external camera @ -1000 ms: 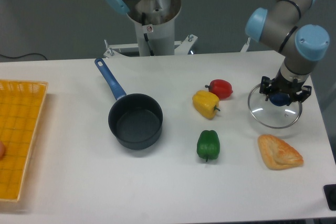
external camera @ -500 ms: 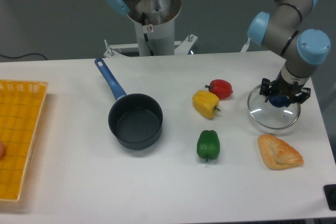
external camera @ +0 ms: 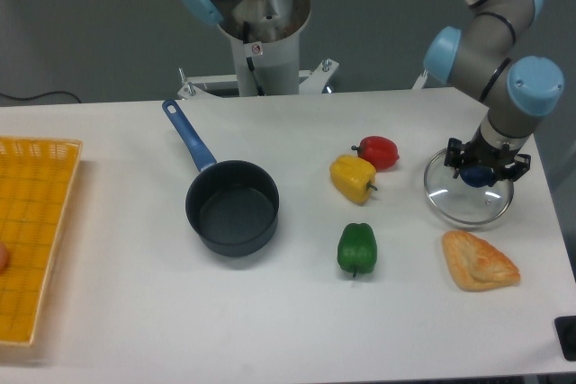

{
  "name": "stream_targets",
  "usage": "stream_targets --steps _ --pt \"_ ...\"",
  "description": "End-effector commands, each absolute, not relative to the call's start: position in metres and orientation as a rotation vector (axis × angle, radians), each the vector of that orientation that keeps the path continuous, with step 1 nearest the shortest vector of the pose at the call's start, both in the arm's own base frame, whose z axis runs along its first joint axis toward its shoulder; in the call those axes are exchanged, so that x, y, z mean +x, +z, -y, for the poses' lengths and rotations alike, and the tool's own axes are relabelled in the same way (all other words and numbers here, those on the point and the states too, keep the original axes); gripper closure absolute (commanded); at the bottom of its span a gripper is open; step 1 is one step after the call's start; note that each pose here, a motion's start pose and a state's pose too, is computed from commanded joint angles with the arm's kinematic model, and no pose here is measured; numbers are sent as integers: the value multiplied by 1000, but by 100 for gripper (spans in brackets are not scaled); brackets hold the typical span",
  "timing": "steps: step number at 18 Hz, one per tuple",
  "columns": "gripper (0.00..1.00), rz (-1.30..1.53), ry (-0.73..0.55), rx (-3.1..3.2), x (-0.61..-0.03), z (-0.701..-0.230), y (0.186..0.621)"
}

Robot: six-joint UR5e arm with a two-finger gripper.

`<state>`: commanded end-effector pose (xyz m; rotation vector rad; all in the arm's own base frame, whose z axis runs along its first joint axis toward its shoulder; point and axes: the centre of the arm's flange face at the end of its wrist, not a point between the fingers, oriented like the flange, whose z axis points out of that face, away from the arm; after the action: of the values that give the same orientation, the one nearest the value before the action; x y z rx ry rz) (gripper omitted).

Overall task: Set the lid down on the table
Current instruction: 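Lower the glass lid onto the table beside the flatbread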

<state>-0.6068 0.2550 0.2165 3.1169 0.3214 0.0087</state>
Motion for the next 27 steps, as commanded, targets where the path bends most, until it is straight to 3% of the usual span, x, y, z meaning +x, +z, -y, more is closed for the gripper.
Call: stream_targets --steps 27 --pt "31 -329 6 3117 -608 -251 208"
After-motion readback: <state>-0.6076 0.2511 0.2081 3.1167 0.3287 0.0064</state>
